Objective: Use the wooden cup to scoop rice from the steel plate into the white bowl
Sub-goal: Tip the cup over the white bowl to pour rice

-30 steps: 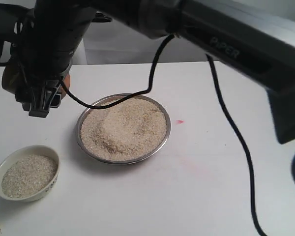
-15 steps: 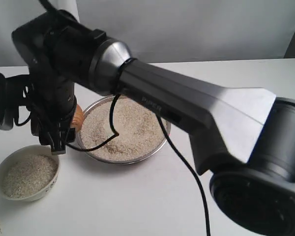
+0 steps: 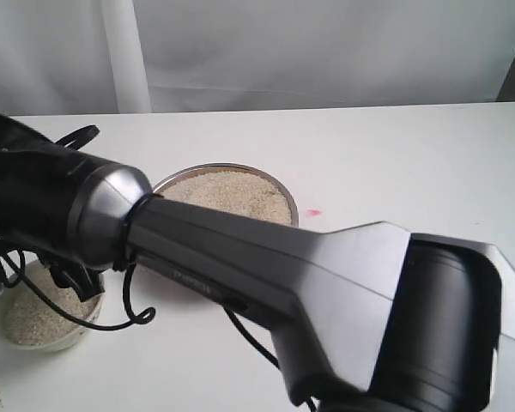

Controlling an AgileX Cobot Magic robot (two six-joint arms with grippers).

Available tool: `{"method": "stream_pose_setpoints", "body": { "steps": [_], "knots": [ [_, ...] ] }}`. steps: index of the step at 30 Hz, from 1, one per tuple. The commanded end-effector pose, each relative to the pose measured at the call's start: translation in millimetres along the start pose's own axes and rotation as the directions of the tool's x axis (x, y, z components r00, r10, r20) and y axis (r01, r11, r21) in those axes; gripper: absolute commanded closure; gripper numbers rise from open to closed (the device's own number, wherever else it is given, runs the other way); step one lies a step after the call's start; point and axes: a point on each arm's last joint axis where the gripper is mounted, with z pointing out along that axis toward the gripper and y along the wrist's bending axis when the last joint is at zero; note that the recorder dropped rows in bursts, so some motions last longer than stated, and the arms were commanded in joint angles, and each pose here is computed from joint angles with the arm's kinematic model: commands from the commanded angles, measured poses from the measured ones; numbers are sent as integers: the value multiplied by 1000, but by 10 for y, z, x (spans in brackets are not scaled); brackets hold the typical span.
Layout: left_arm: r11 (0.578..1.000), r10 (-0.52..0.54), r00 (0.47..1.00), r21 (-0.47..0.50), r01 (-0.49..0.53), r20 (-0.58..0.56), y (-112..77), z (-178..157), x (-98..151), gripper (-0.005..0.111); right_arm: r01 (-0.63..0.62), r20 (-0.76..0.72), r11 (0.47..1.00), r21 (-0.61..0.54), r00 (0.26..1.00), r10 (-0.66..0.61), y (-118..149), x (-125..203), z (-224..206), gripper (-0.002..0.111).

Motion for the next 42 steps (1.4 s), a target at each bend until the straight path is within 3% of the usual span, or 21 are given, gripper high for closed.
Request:
{"method": "stream_pose_setpoints", "body": {
  "steps": [1,10,20,42],
  "knots": [
    [1000,-6,1000,7,6,14,-5,-6,-23,107,73,-40,995,72,997,-70,-4,-63,35,108],
    [1000,-6,1000,7,6,14,-5,-6,-23,107,219,-108,965,143,973,-205,2,-132,88,108],
    [1000,-6,1000,7,6,14,-5,-6,-23,107,342,-148,929,142,935,-322,-17,-116,84,108],
    [1000,-6,1000,7,6,14,-5,-6,-23,107,472,-202,859,200,877,-435,-96,-121,66,108]
  ]
}}
